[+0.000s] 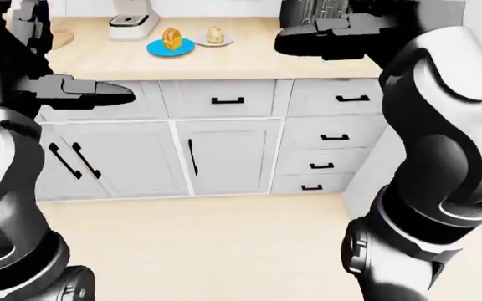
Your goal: Place all breads on the cutting board.
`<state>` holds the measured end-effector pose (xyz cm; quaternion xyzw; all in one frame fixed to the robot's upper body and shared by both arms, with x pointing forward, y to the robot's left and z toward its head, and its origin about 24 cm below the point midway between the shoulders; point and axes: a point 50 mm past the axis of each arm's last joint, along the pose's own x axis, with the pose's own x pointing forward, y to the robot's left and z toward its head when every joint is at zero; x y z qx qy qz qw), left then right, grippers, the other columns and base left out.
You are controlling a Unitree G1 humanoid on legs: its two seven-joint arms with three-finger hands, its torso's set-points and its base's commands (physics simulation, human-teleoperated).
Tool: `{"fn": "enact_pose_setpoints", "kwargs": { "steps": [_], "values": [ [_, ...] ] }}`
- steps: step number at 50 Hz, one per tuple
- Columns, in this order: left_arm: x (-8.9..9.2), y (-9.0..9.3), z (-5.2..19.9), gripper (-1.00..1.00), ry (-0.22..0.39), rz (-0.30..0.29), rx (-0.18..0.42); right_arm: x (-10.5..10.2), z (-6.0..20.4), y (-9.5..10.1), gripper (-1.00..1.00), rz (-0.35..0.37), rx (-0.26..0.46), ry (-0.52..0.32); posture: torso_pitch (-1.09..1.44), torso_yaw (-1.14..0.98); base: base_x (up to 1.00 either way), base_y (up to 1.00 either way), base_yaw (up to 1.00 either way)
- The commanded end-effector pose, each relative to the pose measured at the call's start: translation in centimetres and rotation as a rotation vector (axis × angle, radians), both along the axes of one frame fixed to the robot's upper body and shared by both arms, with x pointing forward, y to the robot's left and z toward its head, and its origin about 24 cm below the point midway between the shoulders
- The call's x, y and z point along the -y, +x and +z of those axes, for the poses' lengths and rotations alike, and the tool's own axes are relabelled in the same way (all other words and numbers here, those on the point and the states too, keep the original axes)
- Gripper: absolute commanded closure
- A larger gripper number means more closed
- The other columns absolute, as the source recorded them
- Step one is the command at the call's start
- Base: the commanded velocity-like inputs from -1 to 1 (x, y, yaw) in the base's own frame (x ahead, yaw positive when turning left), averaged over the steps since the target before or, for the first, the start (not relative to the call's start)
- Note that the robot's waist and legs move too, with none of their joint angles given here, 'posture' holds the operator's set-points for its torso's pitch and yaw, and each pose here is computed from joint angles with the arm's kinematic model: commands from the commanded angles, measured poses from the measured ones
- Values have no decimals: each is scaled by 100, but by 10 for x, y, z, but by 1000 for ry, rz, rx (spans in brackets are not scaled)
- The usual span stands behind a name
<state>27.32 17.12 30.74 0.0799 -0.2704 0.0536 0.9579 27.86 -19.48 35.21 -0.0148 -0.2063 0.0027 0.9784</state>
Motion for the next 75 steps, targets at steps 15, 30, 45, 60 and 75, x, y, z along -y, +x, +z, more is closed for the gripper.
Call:
{"fn": "enact_pose_setpoints", "kwargs": {
  "steps": [15, 30, 45, 60, 75],
  "values": [
    [-14, -75, 88, -100, 13, 64, 189, -9, 17, -24, -100, 9, 165, -18, 0, 0, 0, 0, 0],
    [-16, -60, 100, -100, -2, 85, 241, -6, 19, -2, -100, 64, 255, -35, 0, 0, 0, 0, 0],
    [-19, -66, 104, -100, 38, 91, 256, -18, 8, -1, -100, 119, 224, -67, 0, 0, 17, 0, 0],
    [-19, -64, 100, -100, 76, 127, 237, -19, 13, -7, -100, 150, 236, -55, 0, 0, 43, 0, 0],
    [-11, -65, 104, -100, 108, 136, 251, -27, 15, -11, -100, 143, 253, -81, 0, 0, 39, 0, 0]
  ]
}}
